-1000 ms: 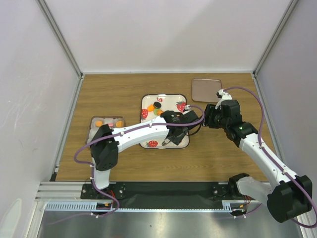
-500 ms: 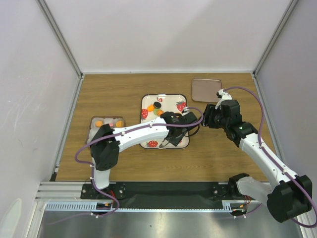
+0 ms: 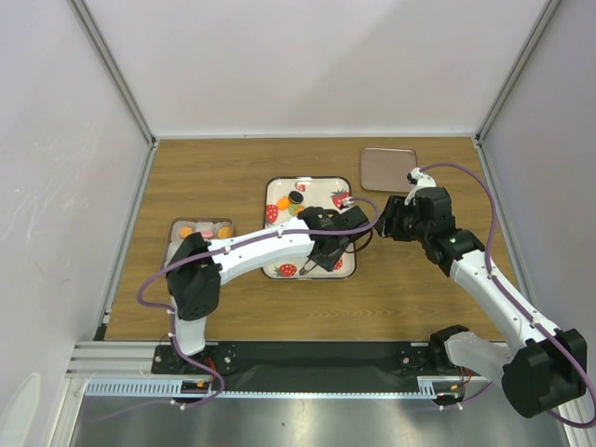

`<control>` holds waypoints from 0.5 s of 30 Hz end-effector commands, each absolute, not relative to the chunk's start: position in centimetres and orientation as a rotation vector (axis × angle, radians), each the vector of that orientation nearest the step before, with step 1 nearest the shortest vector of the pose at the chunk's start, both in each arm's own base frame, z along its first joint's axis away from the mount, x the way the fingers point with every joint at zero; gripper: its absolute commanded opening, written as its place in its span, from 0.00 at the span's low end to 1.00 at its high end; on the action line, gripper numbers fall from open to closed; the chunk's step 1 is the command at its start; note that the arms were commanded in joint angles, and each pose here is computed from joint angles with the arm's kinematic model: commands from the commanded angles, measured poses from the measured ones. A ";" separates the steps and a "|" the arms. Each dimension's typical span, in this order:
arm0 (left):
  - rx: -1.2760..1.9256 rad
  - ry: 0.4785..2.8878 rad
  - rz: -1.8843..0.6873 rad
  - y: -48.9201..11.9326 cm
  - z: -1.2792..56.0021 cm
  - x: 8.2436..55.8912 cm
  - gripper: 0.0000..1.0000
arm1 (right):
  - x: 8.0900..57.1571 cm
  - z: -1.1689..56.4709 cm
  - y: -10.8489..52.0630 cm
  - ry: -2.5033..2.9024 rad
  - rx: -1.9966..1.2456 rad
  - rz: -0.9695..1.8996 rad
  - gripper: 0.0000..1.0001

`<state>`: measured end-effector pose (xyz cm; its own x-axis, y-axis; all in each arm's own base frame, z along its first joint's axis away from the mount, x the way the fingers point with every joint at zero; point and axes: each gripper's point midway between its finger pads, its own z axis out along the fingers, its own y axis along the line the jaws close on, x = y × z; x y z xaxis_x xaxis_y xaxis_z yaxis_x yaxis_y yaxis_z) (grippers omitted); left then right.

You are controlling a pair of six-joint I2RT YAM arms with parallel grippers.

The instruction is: Pack the cookies

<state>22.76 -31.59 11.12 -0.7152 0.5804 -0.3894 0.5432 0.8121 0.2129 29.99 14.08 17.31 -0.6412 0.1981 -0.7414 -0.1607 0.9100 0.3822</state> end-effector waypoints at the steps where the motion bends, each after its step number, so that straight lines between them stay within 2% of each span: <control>1: 0.747 2.485 0.042 -31.1 14.8 23.8 0.43 | 30.3 18.0 14.3 2.179 0.010 0.532 0.54; 15: 0.610 2.458 -0.039 -28.8 17.8 23.8 0.42 | 30.2 17.9 14.4 2.184 0.010 0.536 0.54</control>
